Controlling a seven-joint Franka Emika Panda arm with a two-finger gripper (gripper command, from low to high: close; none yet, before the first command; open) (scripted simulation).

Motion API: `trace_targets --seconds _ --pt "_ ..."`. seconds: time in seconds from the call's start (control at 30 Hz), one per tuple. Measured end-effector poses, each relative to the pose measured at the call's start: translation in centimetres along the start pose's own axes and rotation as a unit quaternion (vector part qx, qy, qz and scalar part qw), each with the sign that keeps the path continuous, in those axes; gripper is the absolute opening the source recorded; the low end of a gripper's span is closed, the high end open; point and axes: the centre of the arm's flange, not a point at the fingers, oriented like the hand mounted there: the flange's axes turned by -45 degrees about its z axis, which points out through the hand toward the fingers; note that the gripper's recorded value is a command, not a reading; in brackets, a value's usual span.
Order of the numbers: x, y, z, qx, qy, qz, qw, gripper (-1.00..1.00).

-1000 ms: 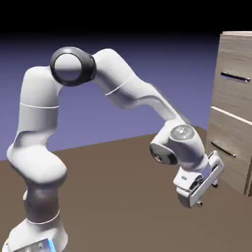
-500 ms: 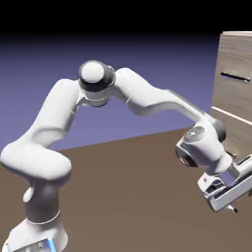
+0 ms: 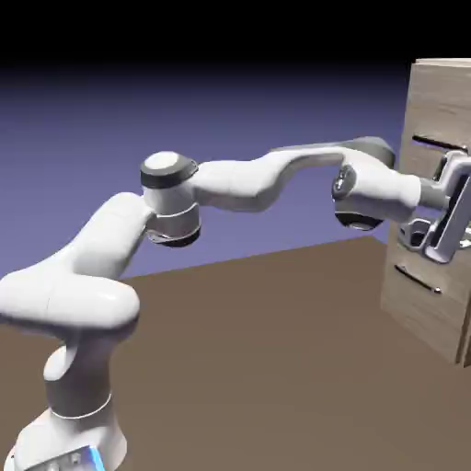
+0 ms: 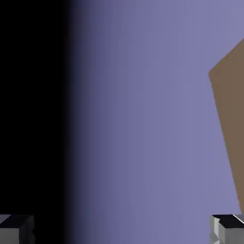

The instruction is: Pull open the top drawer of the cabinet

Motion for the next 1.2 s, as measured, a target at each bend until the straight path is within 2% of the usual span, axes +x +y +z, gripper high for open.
trace_targets --seconds 0.17,0.43,0.47,0.77,1.2 --pt "-14.0 -2.6 -2.0 0.074 -0.123 -0.012 0.990 0.00" --pt "-15.2 -3.3 2.5 0.074 -0.123 -0.012 0.990 0.00" --pt "-15.2 -3.3 2.8 0.074 -0.123 -0.012 0.990 -1.00" --pt "-14.1 -2.7 -1.7 0.074 -0.123 -0.012 0.990 -1.00" --pt "-11.3 -1.1 -12.6 0.074 -0.123 -0.012 0.990 -1.00"
